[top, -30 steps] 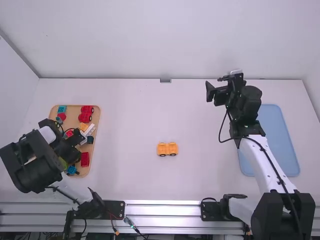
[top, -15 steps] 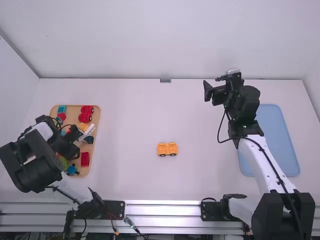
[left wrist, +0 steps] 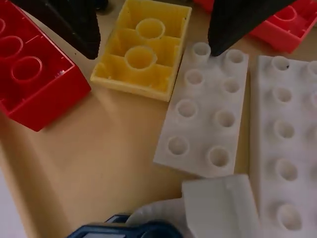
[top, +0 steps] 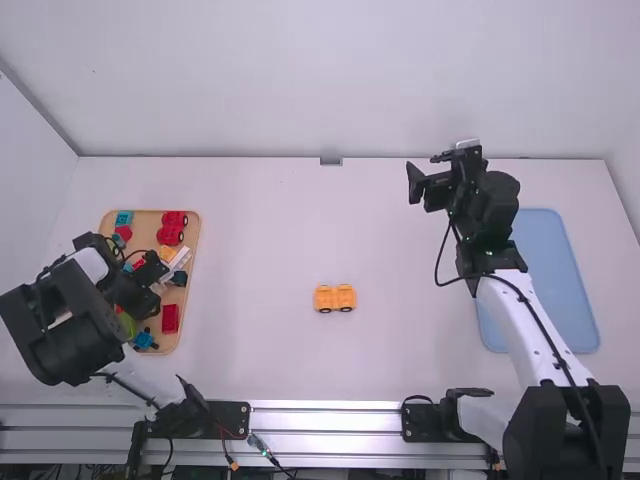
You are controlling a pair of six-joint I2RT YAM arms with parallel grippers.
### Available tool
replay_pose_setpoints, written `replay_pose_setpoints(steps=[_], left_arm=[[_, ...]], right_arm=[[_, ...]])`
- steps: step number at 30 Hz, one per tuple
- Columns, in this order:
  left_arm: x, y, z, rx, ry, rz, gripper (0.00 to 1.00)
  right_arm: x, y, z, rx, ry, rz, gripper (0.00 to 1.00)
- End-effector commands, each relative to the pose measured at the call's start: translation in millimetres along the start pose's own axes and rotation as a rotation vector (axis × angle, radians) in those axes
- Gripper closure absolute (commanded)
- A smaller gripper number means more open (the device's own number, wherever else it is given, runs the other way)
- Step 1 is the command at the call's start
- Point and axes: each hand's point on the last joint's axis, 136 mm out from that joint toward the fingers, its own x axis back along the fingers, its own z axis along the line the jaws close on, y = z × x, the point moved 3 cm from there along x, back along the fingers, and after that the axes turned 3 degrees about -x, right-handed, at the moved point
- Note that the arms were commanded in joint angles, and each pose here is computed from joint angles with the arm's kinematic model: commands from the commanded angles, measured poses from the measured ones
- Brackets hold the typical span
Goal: Assemble lego blocks to make yellow taxi
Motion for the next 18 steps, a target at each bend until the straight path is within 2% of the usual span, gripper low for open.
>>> replay_pose_setpoints(steps=[1,5,12,16,18], left_arm=[[-8,3,-14,-0.016,-0.055,-0.017,0.44],[-8,1,-19,-0.013,-0.080,-0.005,0.46],[-6,-3,-22,-0.010,-0.098,0.014,0.38],[-6,-7,-18,0.039,-0.072,0.069,0.37],[-6,-6,-20,0.028,-0.084,0.053,0.42]], right_arm=[[4,21,0,0.009,-0.004,-0.047,0.00],[4,22,0,0.010,-0.004,-0.051,0.01],[4,23,0,0.012,-0.004,-0.059,0.01],[4,24,0,0.013,-0.003,-0.064,0.01],[4,25,0,0.013,-0.004,-0.064,0.01]])
